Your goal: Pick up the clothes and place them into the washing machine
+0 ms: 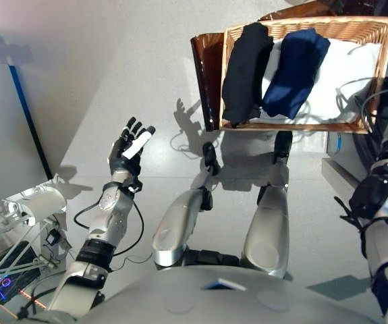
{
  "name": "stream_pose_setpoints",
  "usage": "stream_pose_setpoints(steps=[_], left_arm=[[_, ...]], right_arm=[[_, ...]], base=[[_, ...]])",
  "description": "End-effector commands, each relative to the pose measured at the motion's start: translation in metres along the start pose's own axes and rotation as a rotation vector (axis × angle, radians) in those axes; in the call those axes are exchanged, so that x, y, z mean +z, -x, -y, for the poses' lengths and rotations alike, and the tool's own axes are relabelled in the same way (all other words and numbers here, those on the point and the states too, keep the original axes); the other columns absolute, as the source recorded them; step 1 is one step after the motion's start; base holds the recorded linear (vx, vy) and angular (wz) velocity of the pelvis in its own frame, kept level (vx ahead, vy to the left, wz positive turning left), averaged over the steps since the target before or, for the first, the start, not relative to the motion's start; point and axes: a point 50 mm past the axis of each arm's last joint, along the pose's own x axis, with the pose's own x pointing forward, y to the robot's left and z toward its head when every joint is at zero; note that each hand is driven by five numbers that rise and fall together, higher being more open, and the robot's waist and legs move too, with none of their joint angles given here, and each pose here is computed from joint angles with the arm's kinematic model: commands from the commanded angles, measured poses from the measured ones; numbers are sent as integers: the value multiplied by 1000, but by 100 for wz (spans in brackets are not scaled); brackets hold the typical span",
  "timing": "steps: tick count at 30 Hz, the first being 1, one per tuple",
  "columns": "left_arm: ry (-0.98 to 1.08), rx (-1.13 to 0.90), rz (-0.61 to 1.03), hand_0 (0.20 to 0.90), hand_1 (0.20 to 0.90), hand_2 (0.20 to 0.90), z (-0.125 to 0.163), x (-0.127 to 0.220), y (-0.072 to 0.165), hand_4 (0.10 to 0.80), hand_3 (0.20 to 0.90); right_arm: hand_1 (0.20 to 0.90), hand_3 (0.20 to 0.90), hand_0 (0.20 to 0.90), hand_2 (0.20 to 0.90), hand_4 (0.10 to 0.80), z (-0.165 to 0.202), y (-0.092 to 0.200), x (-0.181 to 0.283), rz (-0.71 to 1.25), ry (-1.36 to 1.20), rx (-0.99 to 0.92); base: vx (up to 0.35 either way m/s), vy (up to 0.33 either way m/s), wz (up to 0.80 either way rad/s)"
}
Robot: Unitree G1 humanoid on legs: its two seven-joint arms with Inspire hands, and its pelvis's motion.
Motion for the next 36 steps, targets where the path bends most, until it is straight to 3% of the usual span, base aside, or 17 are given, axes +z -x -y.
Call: stream_pose_setpoints(steps=[1,15,20,24,28,36], left_arm=[[-30,39,108,900,900,900,-17,25,5,800,900],[-37,38,59,900,900,900,-18,18,7,800,900],[-48,35,77,900,900,900,-21,22,10,800,900],[-41,36,94,900,900,900,-22,25,9,800,900],[-42,52,77,900,900,900,-26,21,9,800,900],[-46,97,72,900,900,900,-33,18,8,800,900]], right_arm=[[900,900,900,900,800,-45,3,44,172,-78,150],[900,900,900,900,800,-35,7,2,-7,-94,43],[900,900,900,900,800,-27,9,-15,-6,243,153],[900,900,900,900,800,10,12,-37,-64,410,200],[900,900,900,900,800,73,20,-61,-190,475,177],[900,900,900,900,800,118,46,-80,-274,553,211]], base=[[0,0,0],[-3,7,-1],[-17,-12,-1],[-7,-23,0],[25,-46,-1],[15,-27,-1]])
